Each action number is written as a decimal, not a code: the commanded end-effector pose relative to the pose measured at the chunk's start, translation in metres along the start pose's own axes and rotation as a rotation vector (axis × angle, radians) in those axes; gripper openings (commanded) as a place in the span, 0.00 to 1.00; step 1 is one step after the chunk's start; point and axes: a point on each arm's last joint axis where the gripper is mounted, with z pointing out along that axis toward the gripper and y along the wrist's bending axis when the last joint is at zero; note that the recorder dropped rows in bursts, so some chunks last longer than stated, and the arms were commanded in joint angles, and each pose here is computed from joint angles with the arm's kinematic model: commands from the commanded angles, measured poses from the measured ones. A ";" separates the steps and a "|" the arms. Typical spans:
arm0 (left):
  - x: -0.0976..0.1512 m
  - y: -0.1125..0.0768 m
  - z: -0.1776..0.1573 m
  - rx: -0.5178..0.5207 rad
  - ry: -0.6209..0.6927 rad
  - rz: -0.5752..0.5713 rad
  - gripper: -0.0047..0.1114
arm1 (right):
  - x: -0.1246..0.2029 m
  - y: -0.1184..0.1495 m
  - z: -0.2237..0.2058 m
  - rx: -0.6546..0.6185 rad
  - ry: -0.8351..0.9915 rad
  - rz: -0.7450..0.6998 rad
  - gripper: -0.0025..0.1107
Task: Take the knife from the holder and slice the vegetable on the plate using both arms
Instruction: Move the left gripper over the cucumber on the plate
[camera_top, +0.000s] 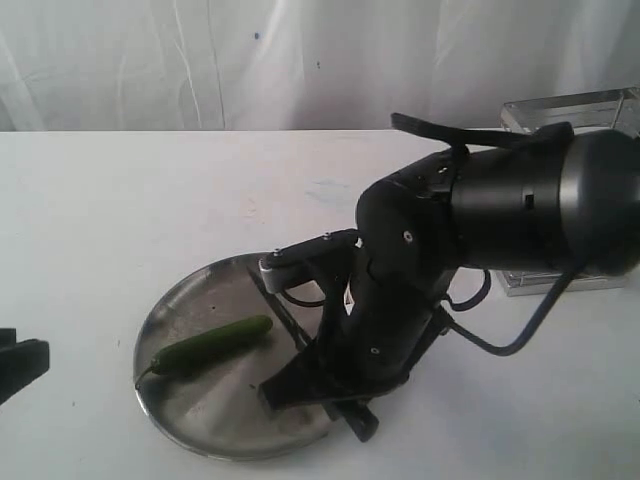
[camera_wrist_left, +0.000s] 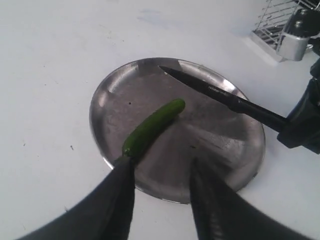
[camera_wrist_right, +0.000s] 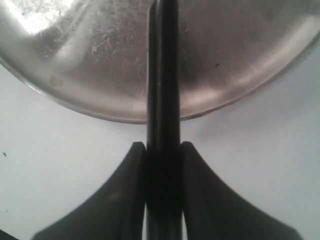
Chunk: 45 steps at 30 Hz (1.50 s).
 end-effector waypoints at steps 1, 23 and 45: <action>-0.031 -0.005 0.025 -0.008 0.098 0.043 0.41 | -0.001 0.002 0.000 -0.018 0.002 0.003 0.02; -0.055 -0.021 0.152 -0.004 0.298 0.069 0.41 | -0.006 0.005 0.023 -0.044 0.013 0.022 0.02; -0.059 -0.019 0.175 -0.026 0.322 0.004 0.41 | -0.009 0.003 0.041 -0.033 0.037 0.025 0.02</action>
